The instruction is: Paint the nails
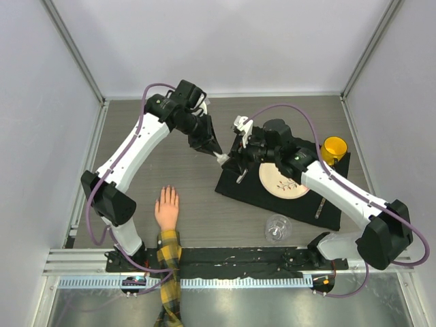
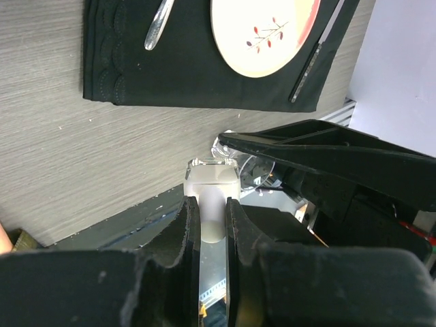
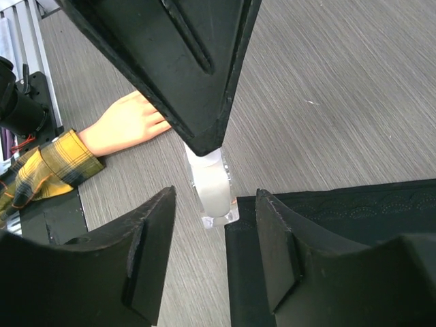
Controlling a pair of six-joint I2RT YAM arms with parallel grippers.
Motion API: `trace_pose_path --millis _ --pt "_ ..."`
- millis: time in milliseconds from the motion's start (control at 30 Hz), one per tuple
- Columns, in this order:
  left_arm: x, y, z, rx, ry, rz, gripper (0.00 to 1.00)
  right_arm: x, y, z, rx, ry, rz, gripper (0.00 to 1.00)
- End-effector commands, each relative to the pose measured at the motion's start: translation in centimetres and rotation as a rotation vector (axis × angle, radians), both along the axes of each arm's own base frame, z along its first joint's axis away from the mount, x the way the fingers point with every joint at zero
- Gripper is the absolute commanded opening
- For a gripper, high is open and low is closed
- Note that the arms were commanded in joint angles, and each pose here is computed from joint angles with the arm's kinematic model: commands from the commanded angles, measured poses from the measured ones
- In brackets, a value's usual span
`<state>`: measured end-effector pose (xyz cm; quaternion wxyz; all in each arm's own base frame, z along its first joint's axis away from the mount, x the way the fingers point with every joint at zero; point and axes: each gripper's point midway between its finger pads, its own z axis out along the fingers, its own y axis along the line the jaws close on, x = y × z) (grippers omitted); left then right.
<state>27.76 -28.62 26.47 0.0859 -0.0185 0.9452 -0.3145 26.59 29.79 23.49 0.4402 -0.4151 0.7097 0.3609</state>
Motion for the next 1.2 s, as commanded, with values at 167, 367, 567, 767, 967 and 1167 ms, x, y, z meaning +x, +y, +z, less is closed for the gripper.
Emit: trace_pose_path --millis 167,367,567,767,967,1167 --pt "-0.7 -0.4 2.1 -0.067 -0.020 -0.035 0.00 0.5 1.2 0.7 0.031 -0.055 0.026 0.48" --pt "-1.1 -0.7 2.3 -0.098 -0.012 -0.051 0.00 0.5 1.7 1.1 0.049 -0.052 0.038 0.22" --pt "-0.9 -1.4 2.8 -0.160 -0.100 -0.123 0.00 -1.0 1.5 2.2 0.071 -0.018 0.071 0.00" --pt "-1.6 -1.8 4.8 -0.296 -0.547 -0.399 0.00 -4.1 1.4 3.4 0.112 0.089 0.153 0.00" --pt "-6.4 -1.4 6.8 -0.505 -0.963 -0.739 0.00 -7.1 1.7 5.6 0.163 0.191 0.279 0.00" --pt "-7.3 -1.9 6.6 -0.634 -0.909 -0.814 0.00 -8.2 1.6 7.4 0.198 0.188 0.316 0.00"
